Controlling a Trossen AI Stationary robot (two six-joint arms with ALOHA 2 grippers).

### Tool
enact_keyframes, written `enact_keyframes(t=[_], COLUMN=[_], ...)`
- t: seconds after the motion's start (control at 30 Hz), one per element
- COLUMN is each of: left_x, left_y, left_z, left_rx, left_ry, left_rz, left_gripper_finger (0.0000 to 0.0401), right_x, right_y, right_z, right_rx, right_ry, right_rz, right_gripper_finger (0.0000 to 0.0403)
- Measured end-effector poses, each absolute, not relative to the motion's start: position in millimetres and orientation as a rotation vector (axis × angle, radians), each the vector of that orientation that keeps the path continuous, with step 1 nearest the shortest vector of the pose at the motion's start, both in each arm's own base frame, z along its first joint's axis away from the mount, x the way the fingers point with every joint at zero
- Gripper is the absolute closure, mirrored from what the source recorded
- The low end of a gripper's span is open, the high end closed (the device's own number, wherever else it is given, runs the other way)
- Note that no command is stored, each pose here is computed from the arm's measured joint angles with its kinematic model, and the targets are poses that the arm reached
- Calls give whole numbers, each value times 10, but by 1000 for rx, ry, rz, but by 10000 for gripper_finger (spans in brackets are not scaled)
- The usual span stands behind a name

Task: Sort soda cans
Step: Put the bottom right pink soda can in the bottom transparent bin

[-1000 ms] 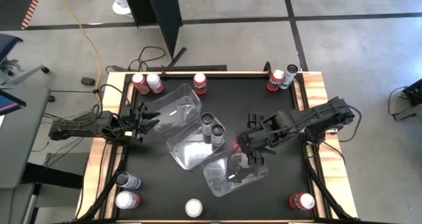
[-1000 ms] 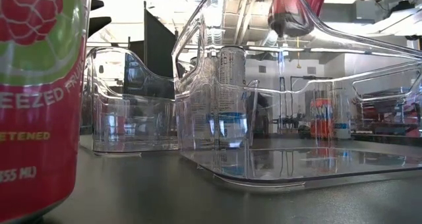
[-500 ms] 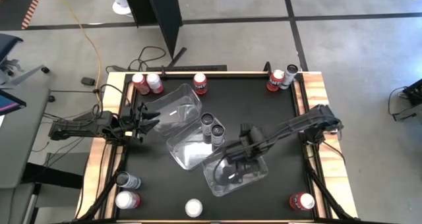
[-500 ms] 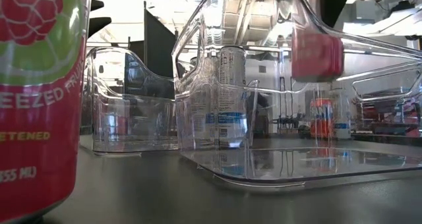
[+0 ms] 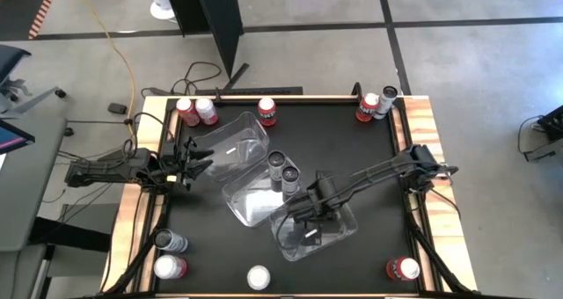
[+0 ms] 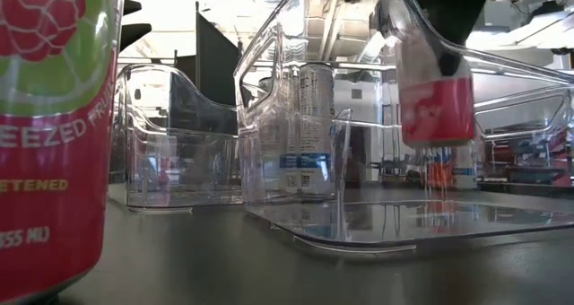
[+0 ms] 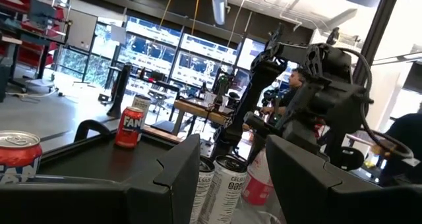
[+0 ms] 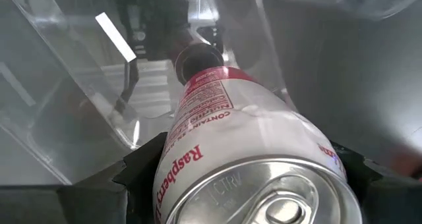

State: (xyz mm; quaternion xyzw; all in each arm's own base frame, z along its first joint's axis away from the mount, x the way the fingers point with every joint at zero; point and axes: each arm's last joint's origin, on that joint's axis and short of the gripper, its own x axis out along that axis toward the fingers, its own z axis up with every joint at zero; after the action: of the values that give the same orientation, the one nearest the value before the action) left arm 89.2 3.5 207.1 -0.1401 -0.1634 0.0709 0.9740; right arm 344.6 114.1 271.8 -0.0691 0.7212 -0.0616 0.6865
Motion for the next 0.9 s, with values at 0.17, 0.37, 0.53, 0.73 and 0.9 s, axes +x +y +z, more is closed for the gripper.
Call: enact_keyframes(t=[0.17, 0.37, 0.53, 0.73, 0.9], left_x=[894, 895, 895, 895, 895], left_y=[30, 28, 28, 28, 26], left_z=[2068, 2065, 2065, 2065, 2065], left_rx=[-280, -278, -274, -274, -273], left_ry=[-324, -320, -320, -319, -319], left_rz=[127, 119, 120, 120, 114], left_gripper_finger=[232, 232, 232, 232, 232], right_x=[3453, 3400, 3422, 3410, 3416], right_y=[1149, 1106, 1094, 1025, 999], right_z=[2646, 2418, 2296, 2169, 2137], right_rx=[-102, -45, -23, 3, 13], right_ry=[1612, 1667, 1647, 1659, 1649], right_rz=[-178, -248, -240, -255, -257], right_gripper_finger=[95, 95, 95, 95, 95])
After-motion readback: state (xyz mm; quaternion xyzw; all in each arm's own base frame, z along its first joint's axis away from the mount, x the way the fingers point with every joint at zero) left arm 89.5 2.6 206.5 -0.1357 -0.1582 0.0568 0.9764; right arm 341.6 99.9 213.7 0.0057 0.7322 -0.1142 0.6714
